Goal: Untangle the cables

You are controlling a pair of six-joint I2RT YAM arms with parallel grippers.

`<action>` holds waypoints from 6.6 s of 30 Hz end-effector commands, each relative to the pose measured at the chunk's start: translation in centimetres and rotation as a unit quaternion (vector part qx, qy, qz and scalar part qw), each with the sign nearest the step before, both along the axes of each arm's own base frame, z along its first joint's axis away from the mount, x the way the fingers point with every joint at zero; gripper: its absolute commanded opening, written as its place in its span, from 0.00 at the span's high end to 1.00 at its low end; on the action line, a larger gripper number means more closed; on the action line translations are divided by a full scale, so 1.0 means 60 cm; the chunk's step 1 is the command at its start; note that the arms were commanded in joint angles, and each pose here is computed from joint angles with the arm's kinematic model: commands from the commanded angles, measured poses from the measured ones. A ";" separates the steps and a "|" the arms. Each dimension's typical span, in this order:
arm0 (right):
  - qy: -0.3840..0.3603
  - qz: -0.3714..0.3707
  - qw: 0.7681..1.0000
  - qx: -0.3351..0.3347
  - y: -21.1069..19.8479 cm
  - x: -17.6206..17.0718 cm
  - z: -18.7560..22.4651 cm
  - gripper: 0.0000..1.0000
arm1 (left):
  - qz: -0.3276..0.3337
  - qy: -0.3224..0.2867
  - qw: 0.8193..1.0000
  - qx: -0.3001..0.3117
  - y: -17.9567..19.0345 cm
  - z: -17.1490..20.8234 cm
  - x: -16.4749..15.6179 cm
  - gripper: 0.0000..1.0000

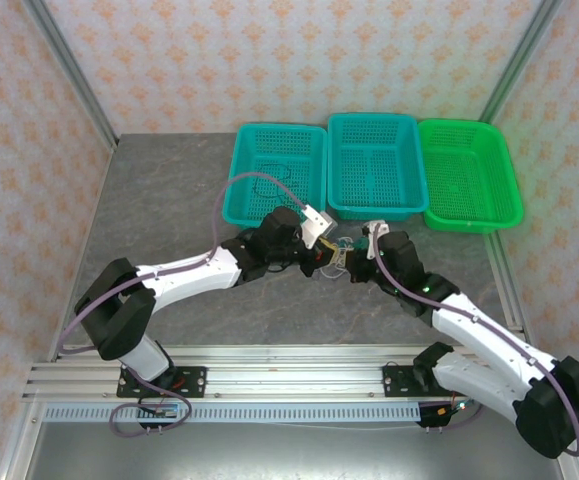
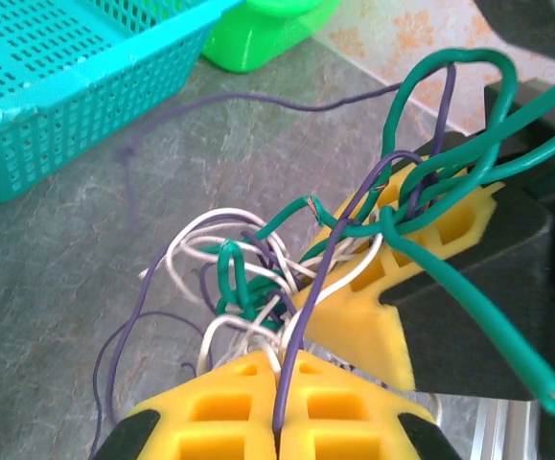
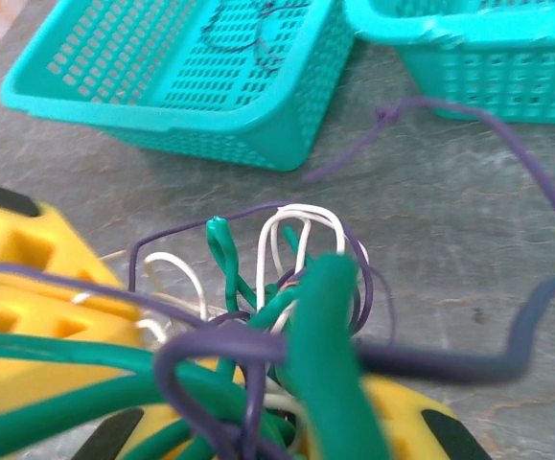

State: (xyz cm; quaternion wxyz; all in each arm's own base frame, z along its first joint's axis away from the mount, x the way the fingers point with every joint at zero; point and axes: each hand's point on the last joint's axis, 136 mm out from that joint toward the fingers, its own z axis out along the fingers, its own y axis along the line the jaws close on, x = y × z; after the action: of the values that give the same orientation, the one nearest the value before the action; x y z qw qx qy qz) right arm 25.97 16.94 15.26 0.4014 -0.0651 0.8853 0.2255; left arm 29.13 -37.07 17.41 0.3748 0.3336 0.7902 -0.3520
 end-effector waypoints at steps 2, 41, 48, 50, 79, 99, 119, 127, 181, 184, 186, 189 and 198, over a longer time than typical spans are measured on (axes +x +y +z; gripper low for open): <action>-0.006 -0.173 0.983 -0.067 -0.103 0.023 -0.004 0.82 | 0.024 -0.009 1.000 -0.006 0.017 0.016 0.003 1.00; -0.036 -0.074 0.996 0.038 -0.064 -0.001 0.015 0.45 | 0.133 0.046 0.990 0.004 0.071 -0.085 -0.019 0.53; -0.047 -0.079 0.994 0.057 -0.059 0.008 0.018 0.42 | 0.156 0.058 0.986 0.012 0.130 -0.045 -0.060 0.47; -0.048 -0.078 0.994 0.063 -0.056 0.009 0.017 0.42 | 0.156 0.072 0.985 0.003 0.138 -0.043 -0.074 0.47; -0.013 -0.111 0.988 0.104 -0.058 0.006 0.010 0.40 | 0.323 0.111 0.929 0.144 0.079 -0.131 -0.074 0.67; -0.018 0.069 0.990 0.118 0.038 -0.045 0.007 0.32 | 0.237 0.148 0.957 0.077 0.050 -0.121 -0.086 1.00; -0.252 0.175 0.947 -0.093 0.116 -0.014 -0.062 0.09 | 0.126 0.148 0.981 0.019 0.055 -0.040 -0.099 1.00; -0.282 0.184 0.939 -0.072 0.168 0.022 -0.070 0.18 | 0.081 0.138 0.987 -0.019 0.039 -0.006 -0.116 1.00; 0.111 -0.197 0.968 0.104 -0.049 0.061 -0.053 1.00 | 0.044 0.121 0.980 -0.151 -0.070 -0.013 -0.109 0.44; 0.113 -0.203 0.967 0.100 -0.052 0.062 -0.053 1.00 | 0.039 0.113 0.978 -0.171 -0.097 -0.027 -0.092 0.40; 0.116 -0.208 0.966 0.103 -0.053 0.061 -0.054 1.00 | 0.029 0.112 0.976 -0.185 -0.117 -0.033 -0.086 0.40; 0.122 -0.209 0.964 0.108 -0.052 0.059 -0.055 1.00 | 0.040 0.109 0.975 -0.188 -0.134 -0.052 -0.066 0.39; 0.129 -0.222 0.959 0.122 -0.053 0.057 -0.055 1.00 | 0.052 0.109 0.975 -0.187 -0.161 -0.086 -0.041 0.56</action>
State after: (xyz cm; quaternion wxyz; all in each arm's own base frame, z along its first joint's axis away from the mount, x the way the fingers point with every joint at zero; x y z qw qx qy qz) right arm 29.22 13.78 11.20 0.3279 0.1986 0.8920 0.2396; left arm 25.64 -46.03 10.83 0.3355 0.1873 0.7786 -0.4961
